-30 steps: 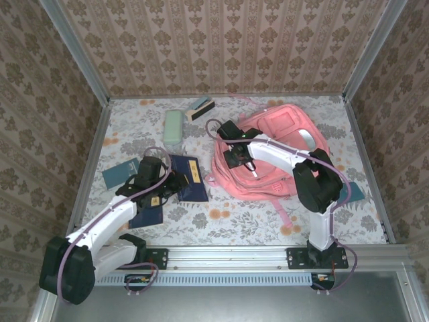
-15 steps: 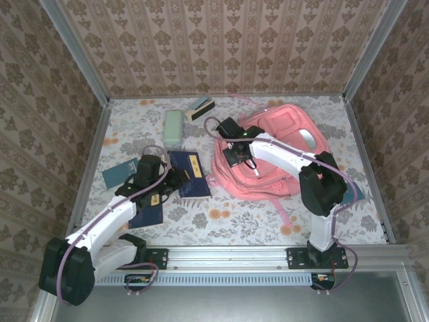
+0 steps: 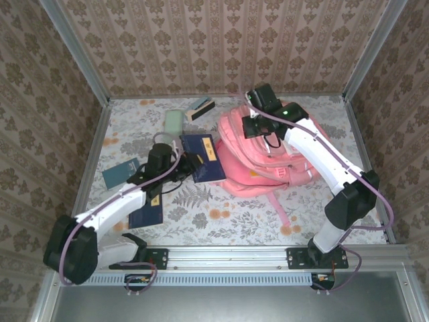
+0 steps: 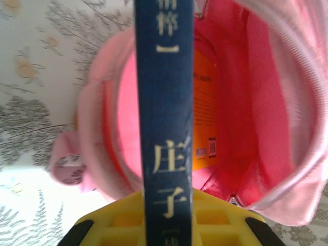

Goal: Pack books, pencil case, and school supplies into a backpack

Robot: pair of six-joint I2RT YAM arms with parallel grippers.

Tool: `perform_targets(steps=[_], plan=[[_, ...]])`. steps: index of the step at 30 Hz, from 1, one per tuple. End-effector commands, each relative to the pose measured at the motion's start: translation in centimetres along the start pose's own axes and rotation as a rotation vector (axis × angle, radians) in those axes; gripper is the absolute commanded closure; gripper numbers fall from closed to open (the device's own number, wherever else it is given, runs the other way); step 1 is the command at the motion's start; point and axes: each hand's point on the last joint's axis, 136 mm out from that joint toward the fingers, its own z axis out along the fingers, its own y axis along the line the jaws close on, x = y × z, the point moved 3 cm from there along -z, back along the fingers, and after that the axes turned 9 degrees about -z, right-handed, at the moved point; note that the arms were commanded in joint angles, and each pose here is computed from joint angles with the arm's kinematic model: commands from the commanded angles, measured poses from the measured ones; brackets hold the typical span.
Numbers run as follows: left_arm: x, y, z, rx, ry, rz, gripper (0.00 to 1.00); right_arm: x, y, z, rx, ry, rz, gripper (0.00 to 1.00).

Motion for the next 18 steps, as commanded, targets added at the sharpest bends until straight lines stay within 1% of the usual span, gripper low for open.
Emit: perform_targets(steps=[1, 4, 8, 12, 15, 16, 18], plan=[[-1.3, -5.6, 1.3, 0.176, -0.065, 0.030, 1.00, -3.7, 1.4, -4.5, -0.123, -0.164, 0.049, 1.00], [-0.6, -7.4, 3.7, 0.218, -0.058, 0.035, 1.00, -3.9, 1.5, -4.6, -0.129, -0.166, 0.059, 1.00], [1.1, -8.8, 8.1, 0.214, 0.007, 0.034, 1.00, -3.8, 1.6, -4.4, -0.136, -0.157, 0.067, 1.00], [2.8, -8.0, 13.0, 0.156, 0.050, 0.006, 1.00, -3.9, 1.7, -4.7, -0.146, -0.168, 0.073, 1.00], [4.0, -8.0, 16.2, 0.148, 0.083, 0.004, 1.00, -4.0, 1.8, -4.8, -0.159, -0.174, 0.077, 1.00], [4.4, -7.6, 17.0, 0.119, 0.100, 0.005, 0.96, -3.9, 1.8, -4.8, -0.159, -0.172, 0.079, 1.00], [5.3, -6.7, 18.5, 0.042, 0.126, 0.017, 0.77, -3.7, 1.8, -4.7, -0.160, -0.165, 0.080, 1.00]])
